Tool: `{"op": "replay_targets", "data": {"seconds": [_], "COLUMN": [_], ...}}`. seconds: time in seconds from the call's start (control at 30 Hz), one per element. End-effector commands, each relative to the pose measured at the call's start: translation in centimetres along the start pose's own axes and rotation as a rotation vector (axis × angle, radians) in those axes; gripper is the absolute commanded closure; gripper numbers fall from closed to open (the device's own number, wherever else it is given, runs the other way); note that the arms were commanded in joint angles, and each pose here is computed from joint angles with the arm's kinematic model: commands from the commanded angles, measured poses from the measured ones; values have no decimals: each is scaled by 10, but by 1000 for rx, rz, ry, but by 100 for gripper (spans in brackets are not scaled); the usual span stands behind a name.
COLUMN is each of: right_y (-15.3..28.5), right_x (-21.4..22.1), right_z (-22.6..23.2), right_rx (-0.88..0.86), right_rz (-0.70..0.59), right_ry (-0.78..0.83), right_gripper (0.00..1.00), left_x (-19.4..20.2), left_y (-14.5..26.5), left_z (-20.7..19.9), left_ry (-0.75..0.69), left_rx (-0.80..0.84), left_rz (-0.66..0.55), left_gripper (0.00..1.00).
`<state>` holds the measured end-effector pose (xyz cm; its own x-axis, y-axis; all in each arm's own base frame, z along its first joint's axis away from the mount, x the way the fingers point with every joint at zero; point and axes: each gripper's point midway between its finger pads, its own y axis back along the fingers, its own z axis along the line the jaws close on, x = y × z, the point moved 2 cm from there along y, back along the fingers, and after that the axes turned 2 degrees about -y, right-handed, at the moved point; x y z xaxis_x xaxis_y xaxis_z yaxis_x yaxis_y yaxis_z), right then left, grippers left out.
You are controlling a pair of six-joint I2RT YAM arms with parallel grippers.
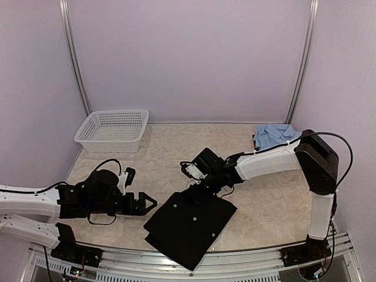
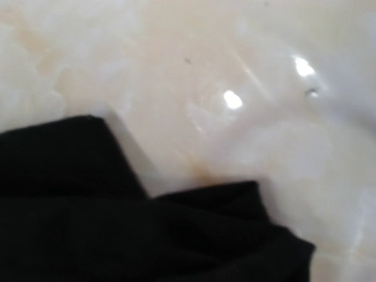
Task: Fold and stack the long sleeve shirts
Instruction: Adjust the square-folded shirt at the center of the board.
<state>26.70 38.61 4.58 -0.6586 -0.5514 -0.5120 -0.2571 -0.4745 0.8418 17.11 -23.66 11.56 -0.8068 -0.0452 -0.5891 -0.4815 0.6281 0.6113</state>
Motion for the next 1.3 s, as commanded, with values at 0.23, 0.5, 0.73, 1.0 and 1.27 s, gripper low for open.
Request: {"op": "replay_targets", "data": {"seconds": [0.23,0.5,0.73,1.0,1.27], "right_y": [86,102,94,64,38], "right_x": [-20,22,65,92,101], "right_z": [-12,21,59,54,37], "right_rx": [137,66,4,65,165], "right_rz": [-150,-92,-25,55,122], "right_ry": [-13,-26,-34,-36,69], "right_gripper": [21,20,22,23,23], "left_x": [-13,-26,-48,-36,-17], "left_y": [-17,-26,-29,-73,-96], "left_z": [-8,-23,-27,-19,3], "left_ry": [-61,-19,54,49,78], "left_rx": [-21,128,366,370,289], "left_rz": [-41,28,56,213,305], "left_gripper": [1,1,1,1,1]}}
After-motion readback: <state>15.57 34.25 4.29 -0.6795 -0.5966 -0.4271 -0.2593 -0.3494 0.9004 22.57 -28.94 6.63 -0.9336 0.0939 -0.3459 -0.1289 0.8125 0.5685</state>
